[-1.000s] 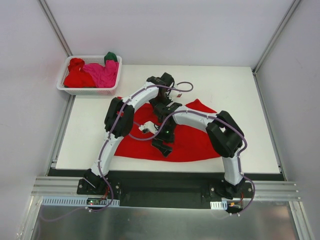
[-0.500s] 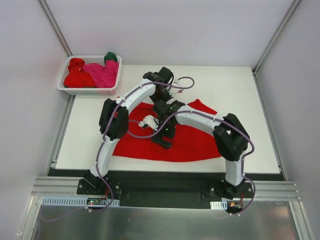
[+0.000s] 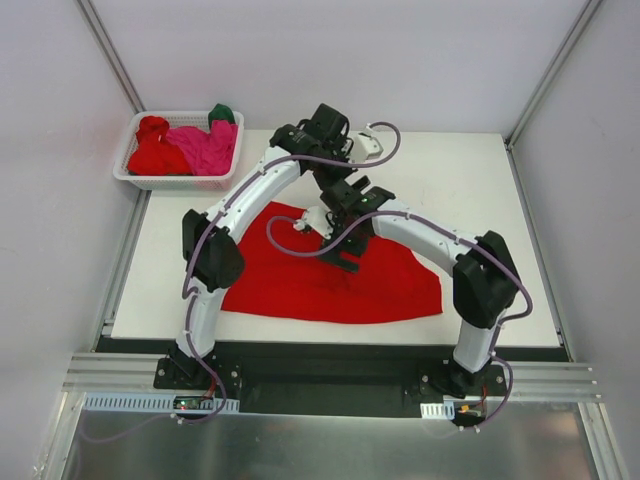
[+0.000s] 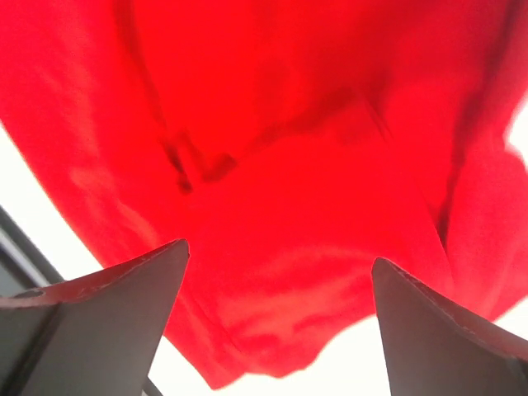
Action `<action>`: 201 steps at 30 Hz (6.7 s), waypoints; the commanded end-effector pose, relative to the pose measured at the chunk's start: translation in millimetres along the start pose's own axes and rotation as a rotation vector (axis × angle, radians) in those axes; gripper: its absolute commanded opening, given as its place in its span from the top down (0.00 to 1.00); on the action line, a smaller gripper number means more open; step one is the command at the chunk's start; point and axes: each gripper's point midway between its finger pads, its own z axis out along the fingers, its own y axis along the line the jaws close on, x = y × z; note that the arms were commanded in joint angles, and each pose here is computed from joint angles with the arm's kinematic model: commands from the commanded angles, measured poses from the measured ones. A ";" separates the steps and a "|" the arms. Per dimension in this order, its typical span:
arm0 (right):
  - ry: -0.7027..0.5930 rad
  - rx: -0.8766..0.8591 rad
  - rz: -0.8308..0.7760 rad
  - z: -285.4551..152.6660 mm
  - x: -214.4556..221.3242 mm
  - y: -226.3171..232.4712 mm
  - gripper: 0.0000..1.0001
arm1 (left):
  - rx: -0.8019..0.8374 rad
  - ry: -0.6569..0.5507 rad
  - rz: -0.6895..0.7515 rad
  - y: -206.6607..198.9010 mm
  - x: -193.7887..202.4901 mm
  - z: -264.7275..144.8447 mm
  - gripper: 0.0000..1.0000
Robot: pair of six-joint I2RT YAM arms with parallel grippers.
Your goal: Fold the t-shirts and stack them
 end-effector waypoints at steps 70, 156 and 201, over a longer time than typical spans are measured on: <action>0.506 -0.378 0.318 5.1 249.5 26.8 0.03 | -0.252 0.435 -0.189 67.7 123.3 92.6 0.01; 0.021 0.575 0.247 42.7 84.3 -322.9 0.03 | 0.032 0.753 -0.478 -82.4 324.4 -71.2 0.02; 0.152 0.332 0.213 26.8 126.8 -214.8 0.11 | 0.017 0.759 -0.397 -79.2 323.3 -65.4 0.02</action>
